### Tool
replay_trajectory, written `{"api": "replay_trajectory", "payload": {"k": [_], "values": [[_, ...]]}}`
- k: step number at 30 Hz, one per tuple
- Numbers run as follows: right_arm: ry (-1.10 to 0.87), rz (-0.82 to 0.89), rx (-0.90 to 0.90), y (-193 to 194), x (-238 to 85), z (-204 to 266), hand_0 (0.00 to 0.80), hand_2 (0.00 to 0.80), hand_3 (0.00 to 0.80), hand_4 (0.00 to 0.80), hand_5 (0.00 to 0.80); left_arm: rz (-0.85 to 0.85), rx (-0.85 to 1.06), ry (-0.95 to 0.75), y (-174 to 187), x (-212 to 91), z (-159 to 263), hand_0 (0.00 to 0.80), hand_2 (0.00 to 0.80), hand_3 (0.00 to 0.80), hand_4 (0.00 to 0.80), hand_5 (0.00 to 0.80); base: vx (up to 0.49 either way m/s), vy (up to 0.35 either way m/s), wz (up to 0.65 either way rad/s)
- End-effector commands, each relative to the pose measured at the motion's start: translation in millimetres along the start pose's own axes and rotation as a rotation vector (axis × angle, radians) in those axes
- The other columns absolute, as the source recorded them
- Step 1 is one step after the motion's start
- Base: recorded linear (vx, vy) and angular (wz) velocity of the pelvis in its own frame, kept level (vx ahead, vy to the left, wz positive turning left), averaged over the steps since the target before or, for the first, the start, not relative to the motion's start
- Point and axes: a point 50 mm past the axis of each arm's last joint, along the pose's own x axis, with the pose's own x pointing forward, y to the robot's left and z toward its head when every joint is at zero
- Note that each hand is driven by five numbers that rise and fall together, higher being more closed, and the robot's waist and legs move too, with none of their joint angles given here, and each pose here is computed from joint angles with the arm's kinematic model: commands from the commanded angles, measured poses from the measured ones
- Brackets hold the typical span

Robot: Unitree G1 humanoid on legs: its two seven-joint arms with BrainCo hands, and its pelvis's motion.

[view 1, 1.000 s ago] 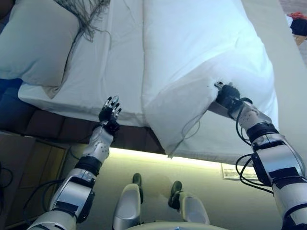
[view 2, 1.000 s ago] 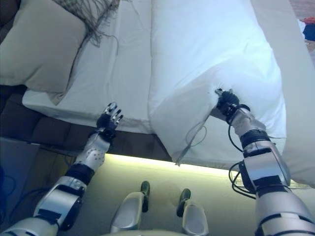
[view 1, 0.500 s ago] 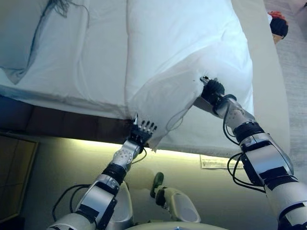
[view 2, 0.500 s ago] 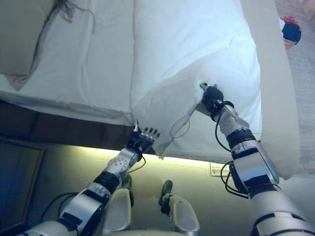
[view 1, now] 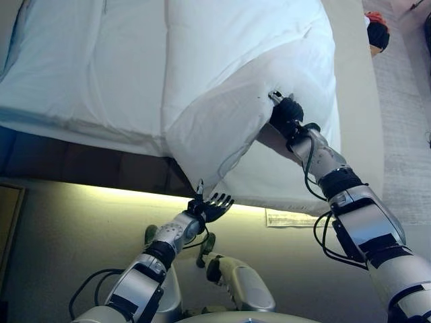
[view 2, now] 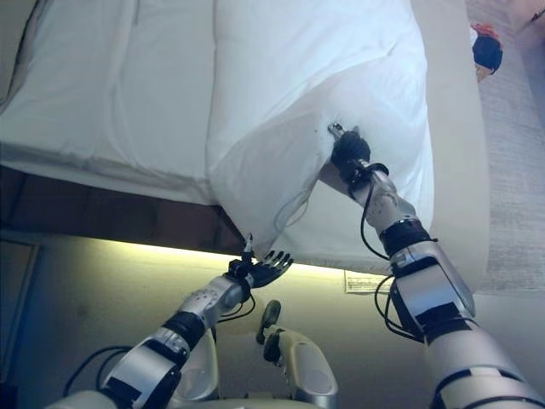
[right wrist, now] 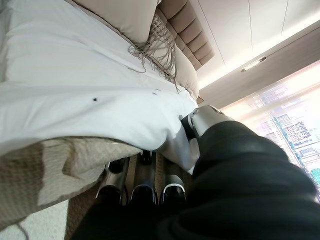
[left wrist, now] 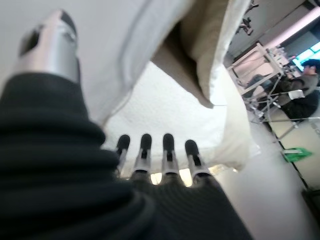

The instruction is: Make the bed neatly

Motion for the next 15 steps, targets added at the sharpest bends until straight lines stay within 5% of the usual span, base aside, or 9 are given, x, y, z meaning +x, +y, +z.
{"api": "replay_trajectory", "payload": {"k": [1,15], "values": [[-0.201,0.398,0.026,96.9,7.2,45.7,0.8,0.8,0.8,0.8,0.8,-0.112,0.006,0.168,-26.4,17.9,-55.6,0.0,0.0,0.0,0.0,0.0,-0.02,-0.023,-0.04],[-0.121,0.635,0.087,137.3,-24.0,6.7,0.8,0.8,0.8,0.8,0.8,-0.773,-0.028,0.035,-140.8,12.2,-58.3,0.0,0.0,0.0,0.0,0.0,-0.012,0.021,-0.15]]}}
